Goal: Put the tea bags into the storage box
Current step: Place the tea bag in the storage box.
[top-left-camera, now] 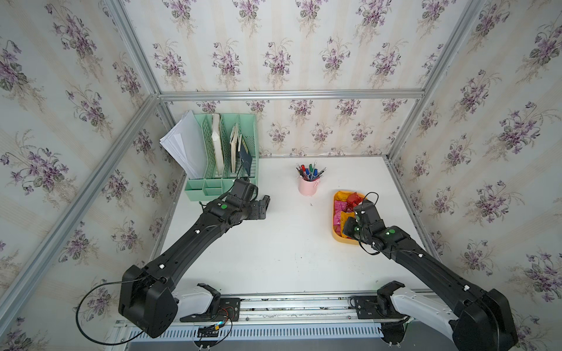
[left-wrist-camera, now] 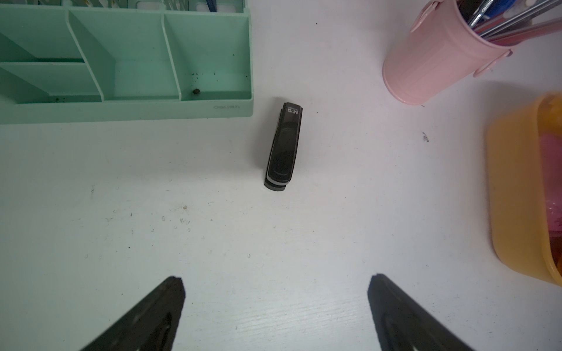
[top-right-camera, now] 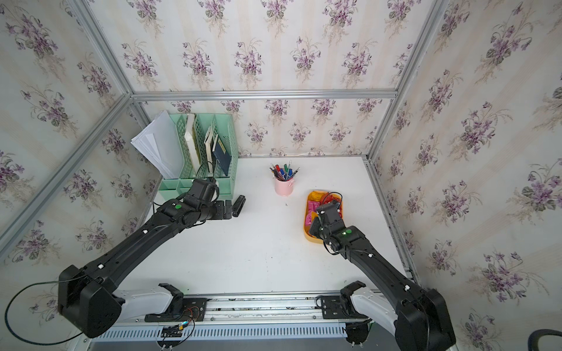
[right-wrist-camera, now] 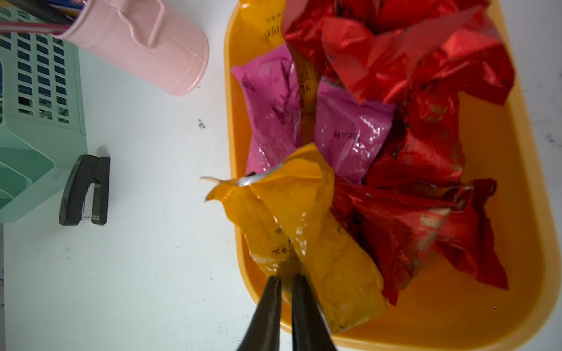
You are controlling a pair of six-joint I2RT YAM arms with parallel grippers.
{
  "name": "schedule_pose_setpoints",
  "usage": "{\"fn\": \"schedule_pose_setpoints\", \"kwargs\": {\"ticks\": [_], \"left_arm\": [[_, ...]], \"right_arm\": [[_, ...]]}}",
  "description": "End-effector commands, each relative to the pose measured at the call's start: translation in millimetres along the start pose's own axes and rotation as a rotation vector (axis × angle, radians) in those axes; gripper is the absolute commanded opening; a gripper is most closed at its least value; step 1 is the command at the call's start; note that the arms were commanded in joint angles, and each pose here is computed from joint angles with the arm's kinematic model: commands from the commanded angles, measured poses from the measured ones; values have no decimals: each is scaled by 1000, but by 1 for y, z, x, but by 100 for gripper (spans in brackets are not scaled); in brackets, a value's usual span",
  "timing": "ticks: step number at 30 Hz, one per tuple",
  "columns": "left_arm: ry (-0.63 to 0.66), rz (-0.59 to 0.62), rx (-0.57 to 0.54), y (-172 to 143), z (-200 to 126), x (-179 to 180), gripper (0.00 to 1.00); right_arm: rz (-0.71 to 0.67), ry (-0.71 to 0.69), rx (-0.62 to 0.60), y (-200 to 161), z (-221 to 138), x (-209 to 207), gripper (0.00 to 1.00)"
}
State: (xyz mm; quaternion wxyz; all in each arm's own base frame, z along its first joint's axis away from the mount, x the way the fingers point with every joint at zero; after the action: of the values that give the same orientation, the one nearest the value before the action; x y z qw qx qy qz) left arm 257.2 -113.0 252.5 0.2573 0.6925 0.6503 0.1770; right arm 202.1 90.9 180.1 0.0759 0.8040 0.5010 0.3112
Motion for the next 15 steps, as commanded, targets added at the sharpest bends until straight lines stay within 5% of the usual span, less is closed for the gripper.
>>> {"fn": "schedule_pose_setpoints", "kwargs": {"ticks": [1,10,15], "left_arm": [[1,-3,16,-6,1,2,99],[20,21,3,-10,-6,9,99],[80,57,-36,-9,-10,22,99]], "right_arm": [[38,10,-19,-1,7,-1,15],[56,54,4,5,15,12,15],[71,102,-165,24,-25,18,26]]}}
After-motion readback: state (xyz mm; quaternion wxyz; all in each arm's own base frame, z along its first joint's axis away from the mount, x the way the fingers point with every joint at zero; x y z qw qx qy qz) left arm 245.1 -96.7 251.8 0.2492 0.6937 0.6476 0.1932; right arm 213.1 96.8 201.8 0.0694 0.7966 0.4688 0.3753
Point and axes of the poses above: each gripper's point midway between its finger pads, its own z axis out along the fingers, its own x axis along the line the jaws close on, y = z × x, the point moved 10 cm from there along -z, back along the fingers, and after that the axes turned 4 degrees about z, right-handed, at the moved point
